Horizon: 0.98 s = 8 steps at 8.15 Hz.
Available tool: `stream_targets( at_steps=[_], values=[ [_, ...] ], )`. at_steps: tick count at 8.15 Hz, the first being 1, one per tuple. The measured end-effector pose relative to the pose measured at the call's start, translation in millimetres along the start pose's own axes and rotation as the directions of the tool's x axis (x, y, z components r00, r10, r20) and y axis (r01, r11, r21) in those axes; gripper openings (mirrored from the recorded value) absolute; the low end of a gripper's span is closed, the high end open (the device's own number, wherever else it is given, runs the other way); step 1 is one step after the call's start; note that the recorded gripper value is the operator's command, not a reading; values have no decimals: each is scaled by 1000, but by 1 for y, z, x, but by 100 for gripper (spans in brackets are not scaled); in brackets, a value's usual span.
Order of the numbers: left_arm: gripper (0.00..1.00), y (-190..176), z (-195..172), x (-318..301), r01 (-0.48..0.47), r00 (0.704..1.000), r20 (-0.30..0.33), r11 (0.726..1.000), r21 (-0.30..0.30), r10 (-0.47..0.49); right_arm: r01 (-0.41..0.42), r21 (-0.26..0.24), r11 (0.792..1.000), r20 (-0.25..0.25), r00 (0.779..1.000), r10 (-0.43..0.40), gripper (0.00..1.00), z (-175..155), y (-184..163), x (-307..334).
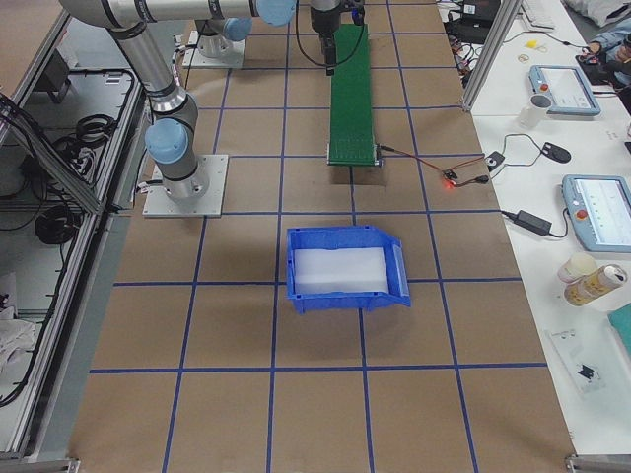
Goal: Move capacitor from left to right
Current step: 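Grasp the brown capacitor on the table with the left gripper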
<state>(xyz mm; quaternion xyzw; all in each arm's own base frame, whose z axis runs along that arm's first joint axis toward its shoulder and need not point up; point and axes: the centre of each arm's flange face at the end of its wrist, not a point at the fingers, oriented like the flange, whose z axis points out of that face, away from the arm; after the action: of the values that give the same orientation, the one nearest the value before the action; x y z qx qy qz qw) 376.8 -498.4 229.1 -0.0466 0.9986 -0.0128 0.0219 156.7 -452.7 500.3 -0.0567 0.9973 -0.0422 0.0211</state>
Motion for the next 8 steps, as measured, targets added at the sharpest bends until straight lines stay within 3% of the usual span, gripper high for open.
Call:
stream_targets(
  at_steps=[1, 8],
  values=[
    [86, 2, 13, -6, 8, 1000, -10, 1000, -12, -8, 0, 0, 1000, 0, 1000, 0, 100, 0, 0, 0],
    [85, 14, 32, -23, 25, 999, 26, 997, -78, -23, 0, 0, 1000, 4, 1000, 0, 100, 0, 0, 0]
  ],
)
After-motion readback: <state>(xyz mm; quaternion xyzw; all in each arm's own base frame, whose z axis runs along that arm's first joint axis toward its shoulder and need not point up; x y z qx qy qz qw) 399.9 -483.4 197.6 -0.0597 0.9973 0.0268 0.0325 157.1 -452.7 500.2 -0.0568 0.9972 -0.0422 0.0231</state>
